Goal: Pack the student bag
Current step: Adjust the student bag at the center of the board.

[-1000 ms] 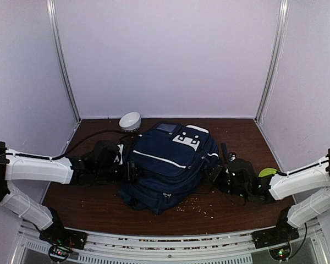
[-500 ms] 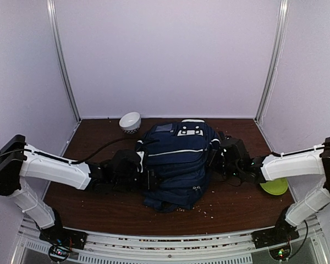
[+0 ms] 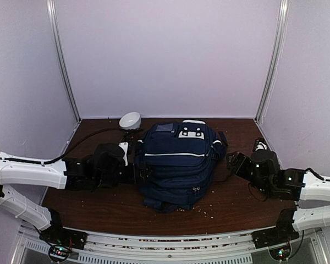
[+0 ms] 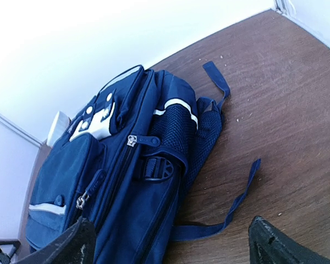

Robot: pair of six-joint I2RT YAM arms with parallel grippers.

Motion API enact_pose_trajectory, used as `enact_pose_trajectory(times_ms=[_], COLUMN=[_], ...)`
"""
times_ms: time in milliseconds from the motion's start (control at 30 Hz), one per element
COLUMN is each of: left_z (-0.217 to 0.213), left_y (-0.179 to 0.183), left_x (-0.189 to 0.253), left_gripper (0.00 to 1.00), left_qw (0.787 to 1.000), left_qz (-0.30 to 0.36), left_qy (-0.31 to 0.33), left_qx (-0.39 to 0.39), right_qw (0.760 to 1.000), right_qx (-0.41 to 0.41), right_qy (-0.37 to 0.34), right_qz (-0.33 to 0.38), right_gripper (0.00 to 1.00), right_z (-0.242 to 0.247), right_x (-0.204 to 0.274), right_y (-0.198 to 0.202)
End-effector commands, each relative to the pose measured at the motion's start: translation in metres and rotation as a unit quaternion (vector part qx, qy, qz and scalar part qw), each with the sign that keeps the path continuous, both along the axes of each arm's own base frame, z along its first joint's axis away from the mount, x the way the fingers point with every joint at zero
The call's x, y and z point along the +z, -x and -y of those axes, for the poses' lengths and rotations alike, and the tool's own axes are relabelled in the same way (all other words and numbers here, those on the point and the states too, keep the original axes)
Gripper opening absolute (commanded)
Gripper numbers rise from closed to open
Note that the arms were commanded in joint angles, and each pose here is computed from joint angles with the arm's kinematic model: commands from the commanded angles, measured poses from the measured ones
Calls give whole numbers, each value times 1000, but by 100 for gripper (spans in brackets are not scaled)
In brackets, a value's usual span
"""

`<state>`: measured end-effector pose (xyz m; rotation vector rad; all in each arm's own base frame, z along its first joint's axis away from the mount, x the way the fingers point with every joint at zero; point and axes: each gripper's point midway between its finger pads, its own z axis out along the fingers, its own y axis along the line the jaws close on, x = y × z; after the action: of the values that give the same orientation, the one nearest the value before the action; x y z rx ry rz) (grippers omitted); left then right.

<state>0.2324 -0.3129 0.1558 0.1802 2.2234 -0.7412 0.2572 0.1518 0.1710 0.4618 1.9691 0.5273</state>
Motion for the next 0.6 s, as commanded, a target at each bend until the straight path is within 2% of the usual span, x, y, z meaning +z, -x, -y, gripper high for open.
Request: enact_pose_trajectory(times_ms=[0, 100, 233, 400, 567], left_z=[-16, -16, -7, 14, 19], left_y=[-23, -42, -59, -61, -58], left_x=[18, 24, 28, 29, 20], left_gripper=[98, 98, 98, 98, 95], left_qw=[998, 999, 999, 995, 994], left_qz=[38, 28, 10, 1, -15], left_qy=[-43, -10, 26, 74, 93], left_qx=[4, -13, -37, -62, -64], right_qw=[998, 998, 990, 978, 978], right_qx=[5, 46, 115, 176, 177], right_qy=[55, 28, -66, -111, -105], right_qz=[4, 15, 53, 13, -23], right_gripper=[100, 100, 100, 100, 100], right_z=[4, -12, -43, -86, -106], right_x=[7, 6, 17, 25, 24], right_y=[2, 3, 8, 7, 3])
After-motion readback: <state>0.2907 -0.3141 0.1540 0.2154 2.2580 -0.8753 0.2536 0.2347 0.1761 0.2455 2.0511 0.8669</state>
